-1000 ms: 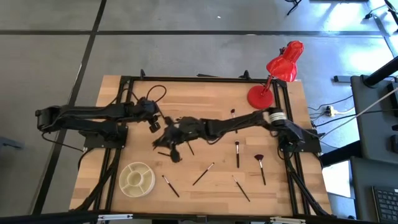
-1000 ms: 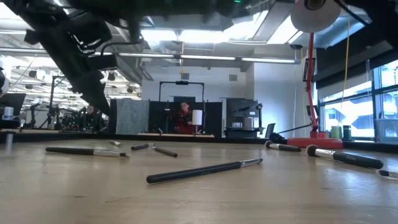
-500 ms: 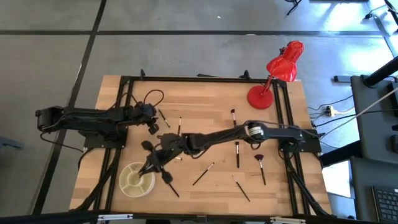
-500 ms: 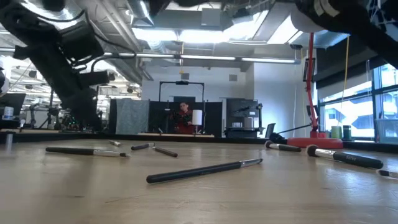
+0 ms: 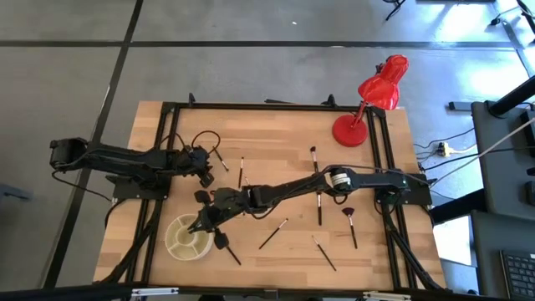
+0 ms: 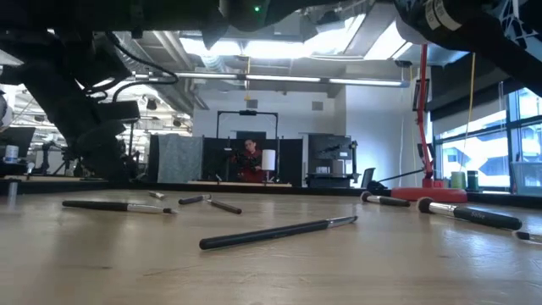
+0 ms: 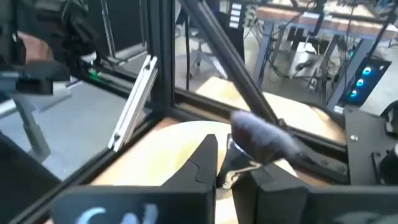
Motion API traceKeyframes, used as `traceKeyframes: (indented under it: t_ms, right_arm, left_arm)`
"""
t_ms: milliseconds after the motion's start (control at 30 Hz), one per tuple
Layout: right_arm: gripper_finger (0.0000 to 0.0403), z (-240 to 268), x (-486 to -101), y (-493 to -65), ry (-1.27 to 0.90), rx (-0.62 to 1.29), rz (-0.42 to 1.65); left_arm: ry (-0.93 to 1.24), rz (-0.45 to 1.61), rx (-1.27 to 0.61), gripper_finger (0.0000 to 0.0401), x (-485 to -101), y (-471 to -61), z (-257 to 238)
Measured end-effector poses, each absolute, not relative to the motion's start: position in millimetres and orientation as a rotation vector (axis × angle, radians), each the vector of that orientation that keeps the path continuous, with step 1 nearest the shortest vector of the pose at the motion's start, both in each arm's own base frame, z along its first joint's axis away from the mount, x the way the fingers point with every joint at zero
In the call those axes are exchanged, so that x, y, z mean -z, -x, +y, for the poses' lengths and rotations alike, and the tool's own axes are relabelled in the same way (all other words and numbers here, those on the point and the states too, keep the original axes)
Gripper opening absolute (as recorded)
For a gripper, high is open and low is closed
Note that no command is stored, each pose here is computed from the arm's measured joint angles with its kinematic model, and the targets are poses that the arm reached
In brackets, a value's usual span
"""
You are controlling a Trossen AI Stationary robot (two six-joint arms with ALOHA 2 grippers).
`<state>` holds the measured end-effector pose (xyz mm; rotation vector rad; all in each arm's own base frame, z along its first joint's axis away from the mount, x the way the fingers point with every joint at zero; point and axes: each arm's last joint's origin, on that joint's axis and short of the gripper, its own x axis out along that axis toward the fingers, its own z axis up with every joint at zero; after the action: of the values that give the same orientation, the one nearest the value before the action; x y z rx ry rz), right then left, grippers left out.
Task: Put items in baskets/containers
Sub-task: Put the black eyeshadow brush into the white organizer
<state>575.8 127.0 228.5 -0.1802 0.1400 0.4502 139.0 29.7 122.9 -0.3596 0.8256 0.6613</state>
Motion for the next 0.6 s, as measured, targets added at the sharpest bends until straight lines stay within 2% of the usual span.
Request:
traceKeyframes:
  t_ms: [433, 500, 600]
  right_arm:
    - [0.0026, 126.8, -231.1, -574.4, 0.186, -0.444, 0.18]
    - [0.0044, 126.9, -232.0, -574.6, 0.164, -0.441, 0.175]
    - [0.0093, 126.4, -232.7, -574.8, 0.148, -0.438, 0.171]
  left_arm:
    - [0.271, 0.766, -0.67, 0.0097, -126.9, -143.7, 27.1]
    - [0.271, 0.755, -0.668, 0.0097, -127.6, -144.5, 27.2]
    - [0.269, 0.726, -0.657, 0.0097, -129.6, -146.9, 27.4]
